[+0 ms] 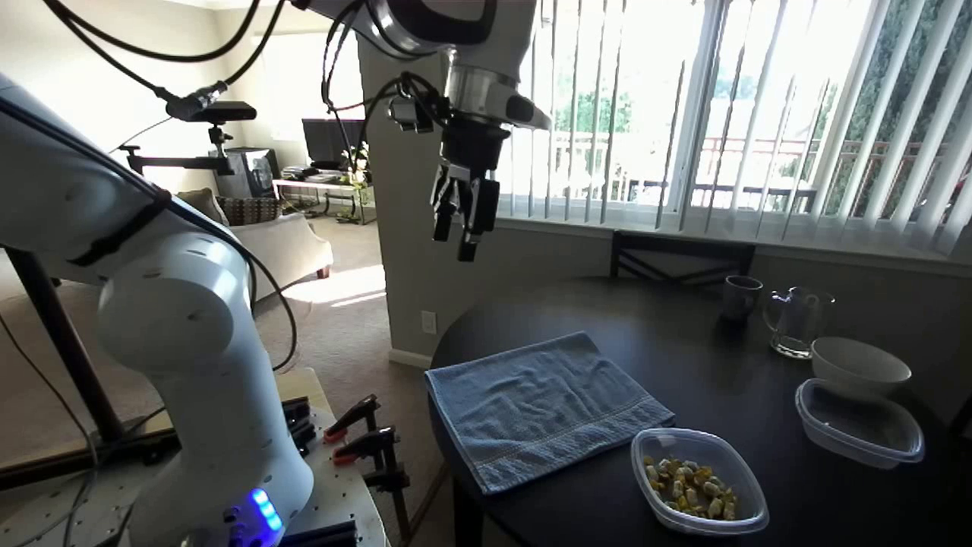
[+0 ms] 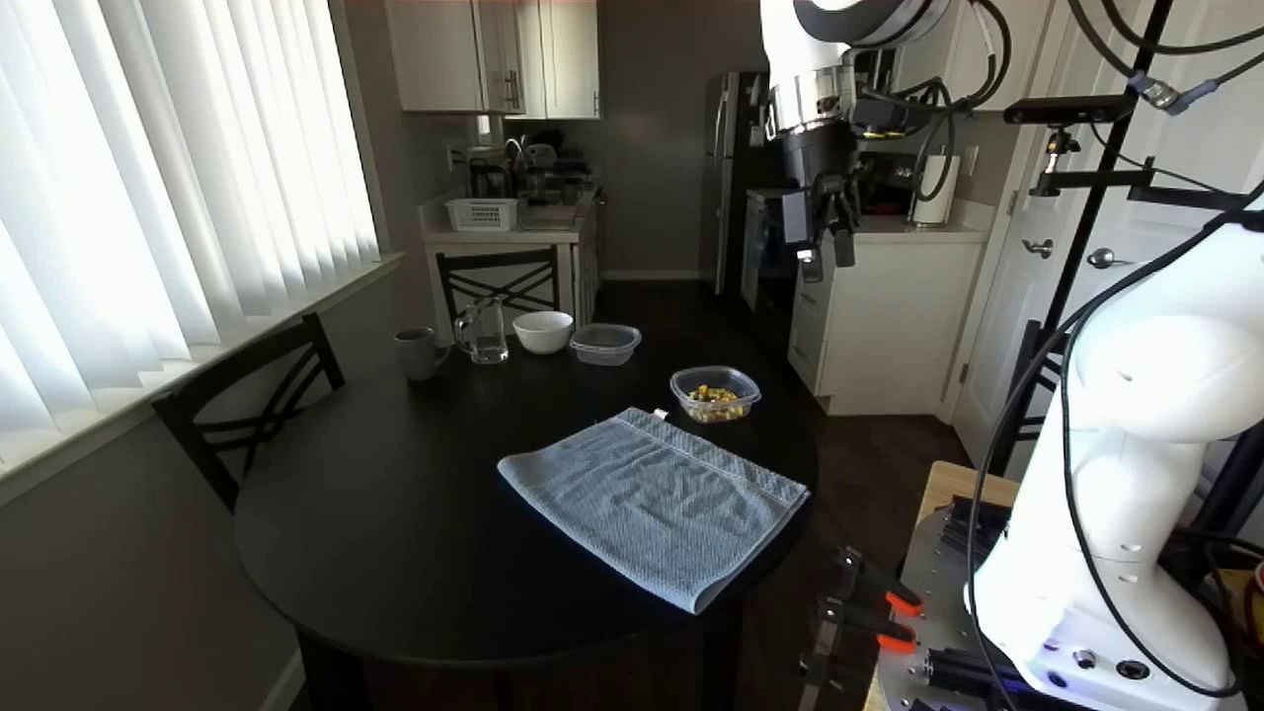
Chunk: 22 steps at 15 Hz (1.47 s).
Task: Pour the contents of the lunchbox onto the blue towel on the table
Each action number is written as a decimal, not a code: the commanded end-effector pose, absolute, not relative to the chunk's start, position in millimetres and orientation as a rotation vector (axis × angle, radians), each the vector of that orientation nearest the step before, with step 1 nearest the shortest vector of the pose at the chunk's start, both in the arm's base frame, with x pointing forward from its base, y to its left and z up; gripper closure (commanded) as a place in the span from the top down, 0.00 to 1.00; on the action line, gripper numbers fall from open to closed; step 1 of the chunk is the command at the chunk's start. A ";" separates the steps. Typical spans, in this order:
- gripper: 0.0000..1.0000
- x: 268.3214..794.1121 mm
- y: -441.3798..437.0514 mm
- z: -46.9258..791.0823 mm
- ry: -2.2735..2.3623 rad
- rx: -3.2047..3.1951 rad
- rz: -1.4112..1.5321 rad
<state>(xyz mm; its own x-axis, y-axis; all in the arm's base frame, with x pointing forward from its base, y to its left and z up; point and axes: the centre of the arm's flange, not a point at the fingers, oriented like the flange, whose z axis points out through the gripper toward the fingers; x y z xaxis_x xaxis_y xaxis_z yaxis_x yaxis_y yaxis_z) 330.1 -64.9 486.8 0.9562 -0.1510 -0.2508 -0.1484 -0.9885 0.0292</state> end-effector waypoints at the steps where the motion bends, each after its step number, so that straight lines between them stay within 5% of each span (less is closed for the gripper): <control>1: 1.00 330.1 -64.9 486.8 -0.237 3.097 -0.398; 8: 1.00 332.0 -76.7 488.5 -0.259 3.087 -0.408; 15: 1.00 338.5 -274.7 521.6 -0.457 2.885 -0.294; 22: 1.00 442.7 -343.0 473.5 -0.241 3.013 -0.307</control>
